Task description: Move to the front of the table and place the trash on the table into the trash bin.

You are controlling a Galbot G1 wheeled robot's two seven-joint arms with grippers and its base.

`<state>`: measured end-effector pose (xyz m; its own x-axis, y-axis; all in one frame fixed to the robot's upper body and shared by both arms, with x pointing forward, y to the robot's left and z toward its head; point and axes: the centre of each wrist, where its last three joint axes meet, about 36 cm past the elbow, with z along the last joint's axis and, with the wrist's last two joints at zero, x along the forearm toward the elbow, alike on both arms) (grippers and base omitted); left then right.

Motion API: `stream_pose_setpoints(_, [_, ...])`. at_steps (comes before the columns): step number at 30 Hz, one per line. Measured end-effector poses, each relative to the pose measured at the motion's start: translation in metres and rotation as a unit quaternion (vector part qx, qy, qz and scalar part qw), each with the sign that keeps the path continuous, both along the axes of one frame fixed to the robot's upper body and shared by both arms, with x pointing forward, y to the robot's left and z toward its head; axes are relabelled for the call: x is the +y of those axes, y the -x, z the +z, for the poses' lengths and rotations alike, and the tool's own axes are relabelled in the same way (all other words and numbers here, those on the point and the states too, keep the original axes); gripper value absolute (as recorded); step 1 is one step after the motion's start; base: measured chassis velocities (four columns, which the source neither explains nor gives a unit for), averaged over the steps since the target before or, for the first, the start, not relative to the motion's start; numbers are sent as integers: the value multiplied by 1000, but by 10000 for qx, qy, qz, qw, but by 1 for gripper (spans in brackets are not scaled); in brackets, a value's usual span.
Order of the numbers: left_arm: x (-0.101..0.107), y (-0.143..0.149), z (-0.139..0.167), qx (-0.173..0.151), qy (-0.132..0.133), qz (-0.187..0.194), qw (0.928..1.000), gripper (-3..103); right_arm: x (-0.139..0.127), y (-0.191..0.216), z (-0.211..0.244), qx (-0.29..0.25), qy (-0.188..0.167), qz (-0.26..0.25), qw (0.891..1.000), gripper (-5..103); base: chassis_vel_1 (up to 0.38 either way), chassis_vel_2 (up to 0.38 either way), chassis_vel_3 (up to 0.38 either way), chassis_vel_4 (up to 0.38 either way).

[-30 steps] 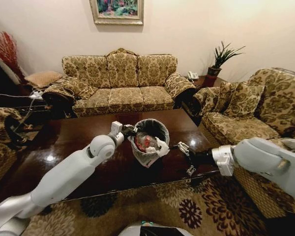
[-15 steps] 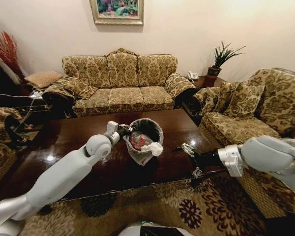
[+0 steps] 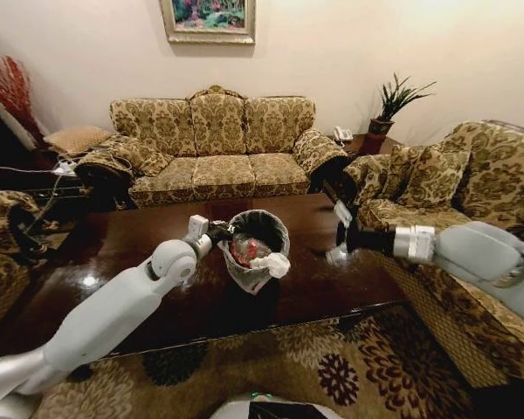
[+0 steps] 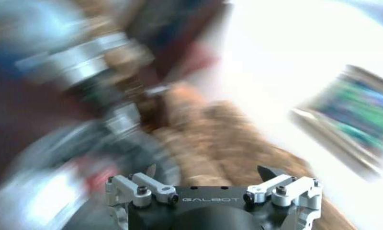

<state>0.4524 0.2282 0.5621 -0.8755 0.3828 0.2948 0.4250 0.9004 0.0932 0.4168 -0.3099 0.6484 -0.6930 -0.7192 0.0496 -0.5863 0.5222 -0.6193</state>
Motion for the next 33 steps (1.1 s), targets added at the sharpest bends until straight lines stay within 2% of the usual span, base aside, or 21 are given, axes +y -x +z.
stream_pose_setpoints(1, [0, 0, 0, 0, 0, 0, 10000, 4, 0, 0, 0, 0, 0, 0, 10000, 100, 0, 0, 0, 0])
stream_pose_setpoints(2, [-1, 1, 0, 0, 16, -5, 10000, 4, 5, 2, -2, 58, -284, -227, 9993, 100, 0, 0, 0, 0])
stream_pose_setpoints(4, [-3, 4, 1, -6, 50, -29, 10000, 4, 22, 4, -3, 301, -1152, -889, 9889, 100, 0, 0, 0, 0])
stream_pose_setpoints(5, [-3, 4, 1, -6, 50, -29, 10000, 4, 22, 4, -3, 301, -1152, -889, 9889, 100, 0, 0, 0, 0])
stream_pose_setpoints(6, [-4, 5, 2, -18, 63, -45, 10000, 4, 26, 3, -3, 315, -1407, -1079, 9837, 100, 0, 0, 0, 0])
stream_pose_setpoints(8, [-8, 9, 5, -29, 115, -72, 9999, 4, 30, 0, -4, 314, -1678, -1325, 9764, 100, 0, 0, 0, 0])
stream_pose_setpoints(10, [-8, 10, 6, -26, 131, -75, 9999, 4, 31, 0, -4, 327, -1724, -1389, 9746, 100, 0, 0, 0, 0])
stream_pose_setpoints(12, [-10, 13, 9, 38, 209, -63, 9998, 4, 33, 1, -6, 417, -1891, -1640, 9673, 100, 0, 0, 0, 0])
stream_pose_setpoints(16, [-9, 13, 11, 168, 275, -20, 9995, 4, 29, 1, -5, 488, -1902, -1616, 9671, 100, 0, 0, 0, 0])
stream_pose_setpoints(18, [-5, 12, 15, 324, 318, -28, 9990, 4, 26, 5, -4, 609, -1855, -1535, 9687, 100, 0, 0, 0, 0])
stream_pose_setpoints(20, [-3, 8, 22, 668, 453, 43, 9967, 4, 28, 17, -10, 805, -1908, -1423, 9679, 100, 0, 0, 0, 0])
stream_pose_setpoints(21, [-3, 8, 22, 668, 453, 43, 9967, 4, 28, 17, -10, 805, -1908, -1423, 9679, 100, 0, 0, 0, 0])
stream_pose_setpoints(24, [1, -4, 31, 973, 495, 405, 9932, 4, 32, 42, -28, 1218, -1981, -1156, 9657, 100, 0, 0, 0, 0])
stream_pose_setpoints(29, [5, -13, 36, 939, 429, 578, 9930, 4, 44, 66, -44, 1496, -2022, -884, 9638, 100, 0, 0, 0, 0])
stream_pose_setpoints(33, [7, -17, 39, 904, 336, 605, 9935, 4, 71, 91, -60, 1858, -1886, -363, 9636, 100, 0, 0, 0, 0])
